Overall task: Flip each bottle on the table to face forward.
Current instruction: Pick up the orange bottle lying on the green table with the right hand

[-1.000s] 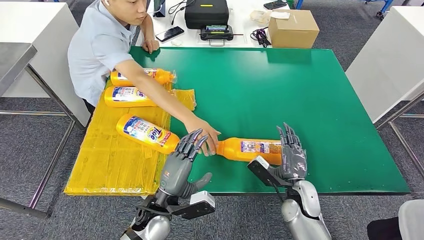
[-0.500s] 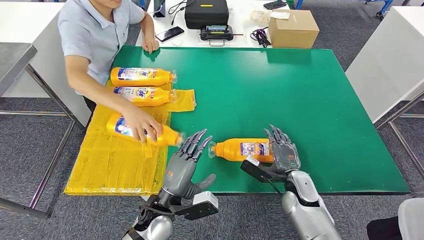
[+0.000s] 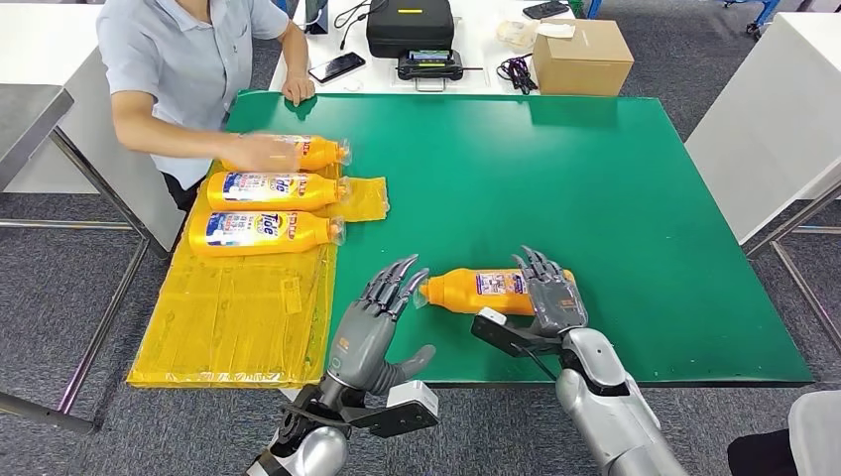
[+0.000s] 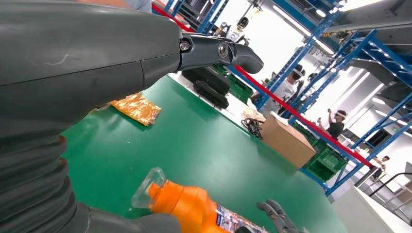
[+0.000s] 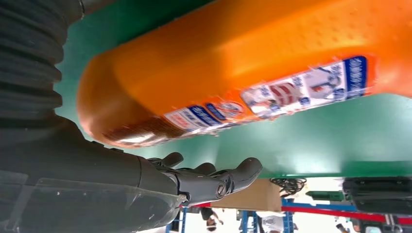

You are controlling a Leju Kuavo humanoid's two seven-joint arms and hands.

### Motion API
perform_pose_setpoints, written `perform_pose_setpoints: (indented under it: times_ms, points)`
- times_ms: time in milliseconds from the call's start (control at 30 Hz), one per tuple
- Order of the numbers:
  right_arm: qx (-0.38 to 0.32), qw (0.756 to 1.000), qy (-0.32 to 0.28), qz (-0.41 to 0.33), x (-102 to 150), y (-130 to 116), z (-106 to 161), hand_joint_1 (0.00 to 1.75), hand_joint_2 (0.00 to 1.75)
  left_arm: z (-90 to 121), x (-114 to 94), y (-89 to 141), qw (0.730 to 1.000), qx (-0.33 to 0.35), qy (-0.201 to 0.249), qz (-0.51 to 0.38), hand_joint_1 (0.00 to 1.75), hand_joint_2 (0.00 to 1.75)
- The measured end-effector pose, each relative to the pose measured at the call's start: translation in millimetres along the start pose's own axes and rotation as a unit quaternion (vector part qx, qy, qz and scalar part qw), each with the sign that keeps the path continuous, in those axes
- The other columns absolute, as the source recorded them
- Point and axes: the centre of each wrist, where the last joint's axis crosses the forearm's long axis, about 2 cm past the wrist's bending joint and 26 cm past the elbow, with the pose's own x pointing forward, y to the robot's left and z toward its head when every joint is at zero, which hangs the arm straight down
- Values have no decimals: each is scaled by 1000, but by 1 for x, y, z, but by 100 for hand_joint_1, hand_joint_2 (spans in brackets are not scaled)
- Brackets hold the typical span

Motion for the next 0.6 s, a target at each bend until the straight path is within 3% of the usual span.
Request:
perform_pose_setpoints:
  times_ms: [600]
  points:
    - [32,999,-1,-2,-3,-1,-3,0,175,0,3,-2,1000,-5,-5,6,0,175]
